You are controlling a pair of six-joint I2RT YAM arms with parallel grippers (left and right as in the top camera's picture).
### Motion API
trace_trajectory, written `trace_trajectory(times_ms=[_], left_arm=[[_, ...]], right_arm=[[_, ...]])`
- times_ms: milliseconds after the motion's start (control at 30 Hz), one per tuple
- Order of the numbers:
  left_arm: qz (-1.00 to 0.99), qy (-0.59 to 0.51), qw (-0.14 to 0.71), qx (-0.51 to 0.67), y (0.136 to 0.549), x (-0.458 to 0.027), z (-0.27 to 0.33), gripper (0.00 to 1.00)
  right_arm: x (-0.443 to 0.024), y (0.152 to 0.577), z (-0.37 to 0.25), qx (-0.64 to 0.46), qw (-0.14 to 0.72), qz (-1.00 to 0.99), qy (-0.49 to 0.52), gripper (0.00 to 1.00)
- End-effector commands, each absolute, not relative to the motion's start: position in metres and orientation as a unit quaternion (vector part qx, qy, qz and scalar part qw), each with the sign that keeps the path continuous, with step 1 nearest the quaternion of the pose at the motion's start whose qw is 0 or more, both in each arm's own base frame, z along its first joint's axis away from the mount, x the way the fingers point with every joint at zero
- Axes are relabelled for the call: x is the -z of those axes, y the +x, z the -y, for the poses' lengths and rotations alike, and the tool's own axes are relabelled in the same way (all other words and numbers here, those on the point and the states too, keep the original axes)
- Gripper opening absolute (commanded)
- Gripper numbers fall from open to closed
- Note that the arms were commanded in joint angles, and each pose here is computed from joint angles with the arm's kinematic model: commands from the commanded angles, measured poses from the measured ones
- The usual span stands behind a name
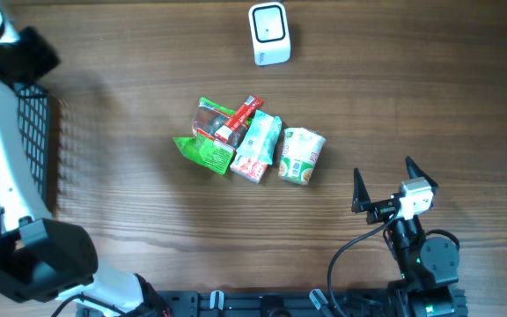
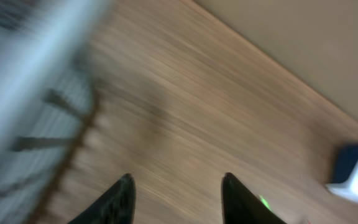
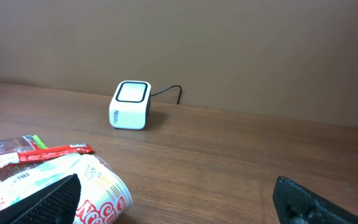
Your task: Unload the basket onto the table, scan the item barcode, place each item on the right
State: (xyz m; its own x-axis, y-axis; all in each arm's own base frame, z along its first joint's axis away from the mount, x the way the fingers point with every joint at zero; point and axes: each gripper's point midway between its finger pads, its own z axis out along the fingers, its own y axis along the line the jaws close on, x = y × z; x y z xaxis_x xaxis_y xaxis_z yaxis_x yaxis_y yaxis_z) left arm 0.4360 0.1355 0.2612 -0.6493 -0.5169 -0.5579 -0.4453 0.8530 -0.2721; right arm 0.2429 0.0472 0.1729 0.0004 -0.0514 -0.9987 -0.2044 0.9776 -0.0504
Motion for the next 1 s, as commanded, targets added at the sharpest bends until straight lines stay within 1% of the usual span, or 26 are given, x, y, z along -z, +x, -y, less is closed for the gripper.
trace_trajectory(times_ms=[0,33,67,167,233,267,433,533,667,767,833,933,967], left_arm=[[-0.928,-0.188,0.294,0.129,0.447,-0.252,-0.054,0.51],[-0.936,-0.156,0.284,0.139,0.451,-0.243,-0.022,0.33],[-0.942,-0.126,0.275,0.145,0.456,-0.231,0.007,0.17],[-0.956,-0.068,0.247,0.143,0.467,-0.190,0.066,0.16],[-0.965,-0.014,0.211,0.152,0.476,-0.138,0.126,0.16],[-0.967,0.003,0.202,0.155,0.478,-0.120,0.145,0.16],[-0.969,0.063,0.180,0.158,0.475,-0.067,0.210,0.12],[-0.978,0.048,0.172,0.110,0.470,-0.048,0.211,0.12],[-0.986,0.061,0.124,0.090,0.440,-0.022,0.214,0.14],[-0.994,0.059,0.062,0.061,0.408,-0.005,0.198,0.15],[-0.997,0.058,0.027,0.041,0.391,-0.002,0.189,0.17],[-0.997,0.054,-0.047,0.011,0.356,-0.002,0.172,0.16],[-0.996,0.053,-0.066,0.003,0.346,-0.003,0.168,0.15]], right_arm=[[-0.174,0.243,-0.047,-0.055,0.704,-0.702,-0.091,1.00],[-0.174,0.243,-0.047,-0.055,0.704,-0.702,-0.091,1.00],[-0.174,0.243,-0.047,-0.055,0.704,-0.702,-0.092,1.00],[-0.174,0.243,-0.047,-0.055,0.704,-0.702,-0.092,1.00],[-0.174,0.243,-0.047,-0.055,0.704,-0.702,-0.092,1.00],[-0.174,0.243,-0.047,-0.055,0.704,-0.702,-0.091,1.00],[-0.174,0.243,-0.047,-0.055,0.704,-0.702,-0.091,1.00],[-0.174,0.243,-0.047,-0.055,0.704,-0.702,-0.091,1.00],[-0.174,0.243,-0.047,-0.055,0.704,-0.702,-0.091,1.00],[-0.174,0.243,-0.047,-0.055,0.704,-0.702,-0.092,1.00],[-0.174,0.243,-0.047,-0.055,0.704,-0.702,-0.091,1.00],[-0.174,0.243,-0.047,-0.055,0.704,-0.702,-0.092,1.00],[-0.174,0.243,-0.047,-0.055,0.704,-0.702,-0.091,1.00]])
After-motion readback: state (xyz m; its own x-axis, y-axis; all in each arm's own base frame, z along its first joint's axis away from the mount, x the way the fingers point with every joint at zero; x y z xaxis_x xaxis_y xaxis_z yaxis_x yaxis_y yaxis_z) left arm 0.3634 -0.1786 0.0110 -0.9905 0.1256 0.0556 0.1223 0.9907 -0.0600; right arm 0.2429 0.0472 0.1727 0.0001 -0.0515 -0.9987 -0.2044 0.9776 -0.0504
